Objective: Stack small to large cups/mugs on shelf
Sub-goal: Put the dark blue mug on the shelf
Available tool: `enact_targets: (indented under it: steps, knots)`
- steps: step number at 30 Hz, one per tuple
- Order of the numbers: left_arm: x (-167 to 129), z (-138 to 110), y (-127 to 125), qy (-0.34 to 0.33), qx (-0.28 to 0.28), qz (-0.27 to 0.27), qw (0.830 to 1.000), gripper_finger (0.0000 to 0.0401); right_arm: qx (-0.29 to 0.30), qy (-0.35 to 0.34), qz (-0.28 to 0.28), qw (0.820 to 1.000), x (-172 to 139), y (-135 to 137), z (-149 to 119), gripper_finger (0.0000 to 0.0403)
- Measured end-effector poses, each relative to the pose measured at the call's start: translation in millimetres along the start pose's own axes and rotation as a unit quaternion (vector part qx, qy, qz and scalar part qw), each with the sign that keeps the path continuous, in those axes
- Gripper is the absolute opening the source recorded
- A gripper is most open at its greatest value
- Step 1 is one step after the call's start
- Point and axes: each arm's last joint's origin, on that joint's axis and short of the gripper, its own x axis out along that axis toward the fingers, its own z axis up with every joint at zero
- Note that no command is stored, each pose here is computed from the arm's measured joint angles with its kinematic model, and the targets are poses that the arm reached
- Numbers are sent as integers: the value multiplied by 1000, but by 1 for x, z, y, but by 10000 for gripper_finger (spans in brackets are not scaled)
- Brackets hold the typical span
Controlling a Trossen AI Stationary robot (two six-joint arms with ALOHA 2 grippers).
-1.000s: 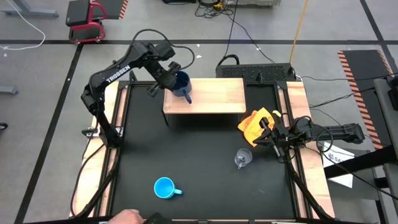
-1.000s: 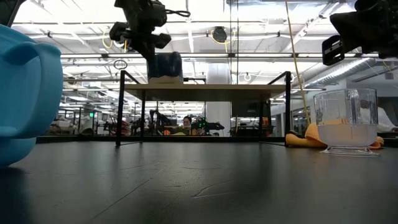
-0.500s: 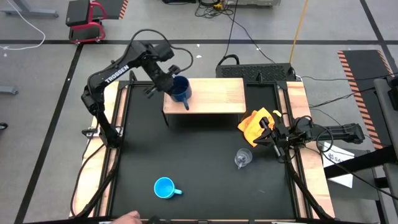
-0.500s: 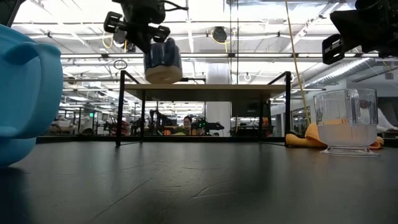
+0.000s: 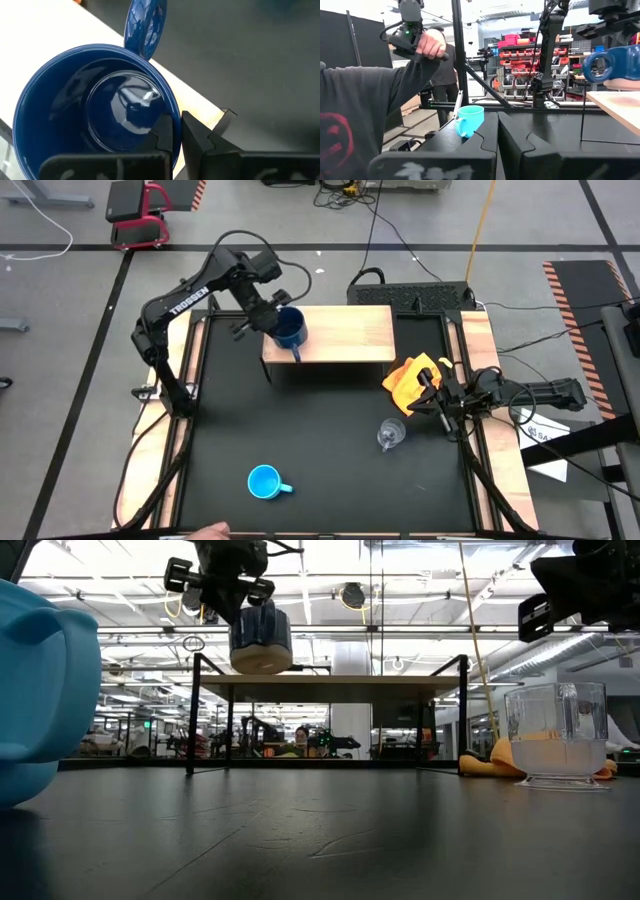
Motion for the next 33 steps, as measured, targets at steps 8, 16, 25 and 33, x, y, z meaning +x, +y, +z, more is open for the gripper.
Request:
enact_targets:
  steps: [8,16,25,33]
  knots:
    - [8,17,-2,-2,116,-13,993,14,7,0,0,1000,0,0,0,0]
    - [9,2,3,44,119,-18,992,14,1,-25,3,1000,0,1,5,0]
    - [10,-13,8,55,109,-24,992,14,-8,-40,3,999,0,1,8,0]
    - [13,-14,10,29,119,-24,992,14,-14,-40,2,999,0,1,8,0]
